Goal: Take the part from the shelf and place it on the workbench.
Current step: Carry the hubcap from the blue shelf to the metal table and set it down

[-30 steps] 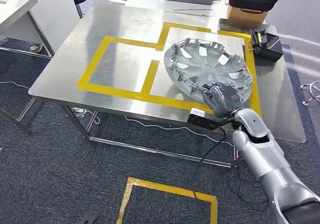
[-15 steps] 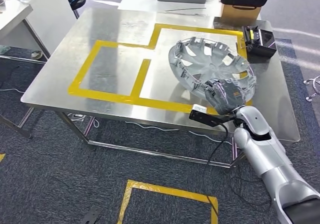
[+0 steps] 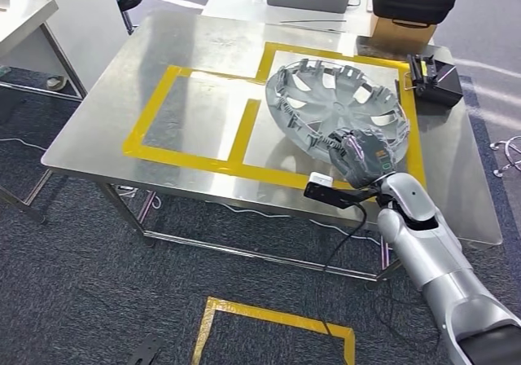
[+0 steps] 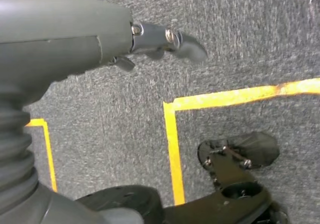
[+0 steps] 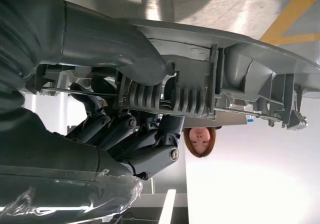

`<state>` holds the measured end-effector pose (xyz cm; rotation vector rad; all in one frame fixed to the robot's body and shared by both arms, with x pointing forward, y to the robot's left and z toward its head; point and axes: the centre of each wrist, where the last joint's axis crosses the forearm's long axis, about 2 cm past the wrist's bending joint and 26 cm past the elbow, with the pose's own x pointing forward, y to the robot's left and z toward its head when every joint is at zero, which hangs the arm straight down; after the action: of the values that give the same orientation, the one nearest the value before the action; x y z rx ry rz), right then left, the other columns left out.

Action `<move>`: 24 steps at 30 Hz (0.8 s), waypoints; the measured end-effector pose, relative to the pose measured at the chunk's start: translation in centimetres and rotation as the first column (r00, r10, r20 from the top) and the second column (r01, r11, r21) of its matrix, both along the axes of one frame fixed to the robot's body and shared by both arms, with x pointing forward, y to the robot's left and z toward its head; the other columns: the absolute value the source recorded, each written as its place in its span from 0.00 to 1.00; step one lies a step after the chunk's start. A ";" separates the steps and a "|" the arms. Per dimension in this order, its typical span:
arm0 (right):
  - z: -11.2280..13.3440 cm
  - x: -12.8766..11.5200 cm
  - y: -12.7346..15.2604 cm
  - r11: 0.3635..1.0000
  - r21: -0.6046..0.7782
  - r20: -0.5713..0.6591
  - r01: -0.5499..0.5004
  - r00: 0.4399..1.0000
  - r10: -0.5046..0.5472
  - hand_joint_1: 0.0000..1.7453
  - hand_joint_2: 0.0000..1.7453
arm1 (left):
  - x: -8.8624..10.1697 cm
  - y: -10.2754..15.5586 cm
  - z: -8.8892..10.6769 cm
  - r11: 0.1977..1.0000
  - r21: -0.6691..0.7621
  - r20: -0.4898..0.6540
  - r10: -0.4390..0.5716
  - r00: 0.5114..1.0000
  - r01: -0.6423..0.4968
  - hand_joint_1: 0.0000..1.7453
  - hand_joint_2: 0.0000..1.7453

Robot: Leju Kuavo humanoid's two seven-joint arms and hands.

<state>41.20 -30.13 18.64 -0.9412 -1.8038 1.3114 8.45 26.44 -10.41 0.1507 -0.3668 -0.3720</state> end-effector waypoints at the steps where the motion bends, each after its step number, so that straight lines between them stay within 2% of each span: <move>1: -0.1 0.0 0.0 1.000 0.000 -0.002 -0.001 1.000 0.001 1.00 1.00 | -0.1 0.0 0.0 1.000 0.000 -0.002 0.000 1.000 0.000 0.00 1.00; 24: -0.1 0.0 0.3 1.000 -0.001 -0.002 -0.005 1.000 0.005 1.00 1.00 | -0.1 0.1 0.0 1.000 0.002 -0.002 -0.001 1.000 0.001 0.00 1.00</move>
<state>41.18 -29.84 18.59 -0.9358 -1.8056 1.3161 8.39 26.54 -10.43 0.1519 -0.3650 -0.3733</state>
